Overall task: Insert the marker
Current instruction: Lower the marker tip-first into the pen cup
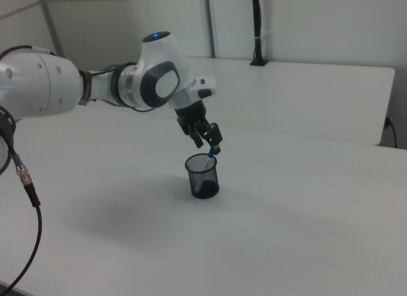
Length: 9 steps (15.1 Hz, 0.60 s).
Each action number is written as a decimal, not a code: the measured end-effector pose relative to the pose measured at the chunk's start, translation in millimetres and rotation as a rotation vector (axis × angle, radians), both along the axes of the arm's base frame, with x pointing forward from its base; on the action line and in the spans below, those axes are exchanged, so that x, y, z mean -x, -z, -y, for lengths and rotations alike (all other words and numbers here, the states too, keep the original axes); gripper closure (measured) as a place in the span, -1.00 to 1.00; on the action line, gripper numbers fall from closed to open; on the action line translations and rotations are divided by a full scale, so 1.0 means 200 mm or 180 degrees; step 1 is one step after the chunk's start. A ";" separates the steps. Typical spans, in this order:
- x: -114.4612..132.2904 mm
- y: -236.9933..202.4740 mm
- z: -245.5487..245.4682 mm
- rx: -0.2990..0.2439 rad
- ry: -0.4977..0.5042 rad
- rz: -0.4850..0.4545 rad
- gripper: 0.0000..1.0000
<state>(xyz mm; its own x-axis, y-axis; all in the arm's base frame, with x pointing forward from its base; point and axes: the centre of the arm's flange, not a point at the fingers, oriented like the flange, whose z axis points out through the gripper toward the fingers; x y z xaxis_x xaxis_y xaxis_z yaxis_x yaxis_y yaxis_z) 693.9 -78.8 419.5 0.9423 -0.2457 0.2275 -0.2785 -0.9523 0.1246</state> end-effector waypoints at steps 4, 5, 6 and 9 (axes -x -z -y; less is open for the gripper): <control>0.09 -0.22 -0.04 -0.0239 0.0104 -0.0167 -0.99; 0.13 -0.28 -0.07 -0.0313 0.0106 -0.0231 -1.00; 0.16 -0.35 -0.11 -0.0383 0.0083 -0.0299 -1.00; 0.28 -0.52 -0.25 -0.0532 -0.0020 -0.0501 -1.00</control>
